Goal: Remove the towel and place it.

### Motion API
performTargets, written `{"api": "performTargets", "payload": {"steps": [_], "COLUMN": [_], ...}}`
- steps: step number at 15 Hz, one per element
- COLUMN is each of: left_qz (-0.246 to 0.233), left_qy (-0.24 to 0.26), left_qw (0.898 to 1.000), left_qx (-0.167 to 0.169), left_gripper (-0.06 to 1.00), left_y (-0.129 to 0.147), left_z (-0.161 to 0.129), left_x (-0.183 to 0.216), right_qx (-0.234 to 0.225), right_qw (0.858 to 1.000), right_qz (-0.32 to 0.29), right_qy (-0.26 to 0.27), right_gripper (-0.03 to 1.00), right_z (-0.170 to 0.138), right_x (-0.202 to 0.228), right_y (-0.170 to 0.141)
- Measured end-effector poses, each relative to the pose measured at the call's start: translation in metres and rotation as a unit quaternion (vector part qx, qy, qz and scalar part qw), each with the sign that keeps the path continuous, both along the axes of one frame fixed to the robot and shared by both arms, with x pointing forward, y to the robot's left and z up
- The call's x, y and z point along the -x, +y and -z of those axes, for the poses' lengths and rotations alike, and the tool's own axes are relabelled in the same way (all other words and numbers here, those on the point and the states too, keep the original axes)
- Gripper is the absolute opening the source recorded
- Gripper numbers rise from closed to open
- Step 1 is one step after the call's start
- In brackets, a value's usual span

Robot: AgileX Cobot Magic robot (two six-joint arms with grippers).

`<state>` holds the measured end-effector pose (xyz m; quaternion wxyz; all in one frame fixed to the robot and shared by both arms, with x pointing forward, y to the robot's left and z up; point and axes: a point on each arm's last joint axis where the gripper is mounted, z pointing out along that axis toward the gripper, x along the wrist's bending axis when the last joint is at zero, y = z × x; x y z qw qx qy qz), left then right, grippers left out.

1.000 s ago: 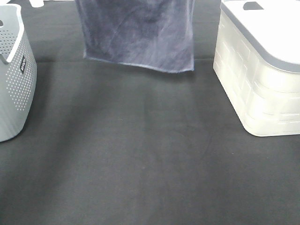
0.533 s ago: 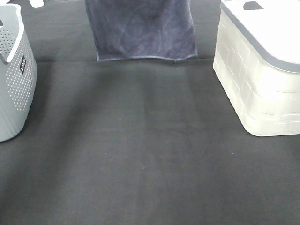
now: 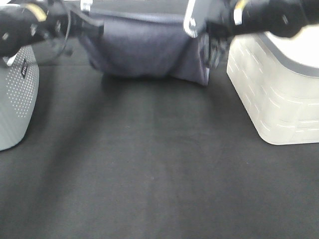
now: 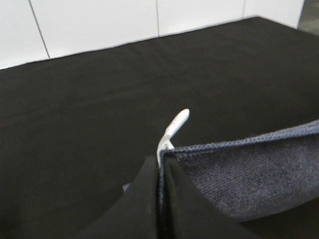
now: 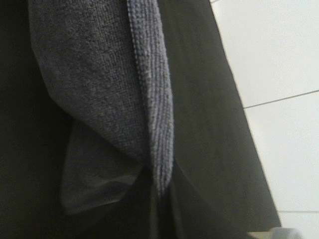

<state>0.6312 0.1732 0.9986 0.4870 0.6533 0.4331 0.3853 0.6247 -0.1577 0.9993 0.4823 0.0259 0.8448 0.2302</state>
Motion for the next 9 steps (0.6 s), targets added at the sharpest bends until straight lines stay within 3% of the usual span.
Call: {"api": "performTargets", "payload": {"steps": [4, 9], "left_qz": [0.030, 0.051], "left_qy": [0.042, 0.102], "left_qw": [0.998, 0.993], "left_qx": [-0.029, -0.027], "left_gripper": [0.00, 0.00], "left_y": [0.004, -0.011], "left_z": [0.024, 0.055], "left_x": [0.050, 0.087], "right_qx": [0.012, 0.040], "right_qw": [0.999, 0.994], "right_qz": [-0.025, -0.032], "right_qy": [0.034, 0.096], "right_gripper": [0.02, 0.02], "right_z": [0.029, 0.062], "right_x": [0.048, 0.081], "right_y": [-0.012, -0.020]}}
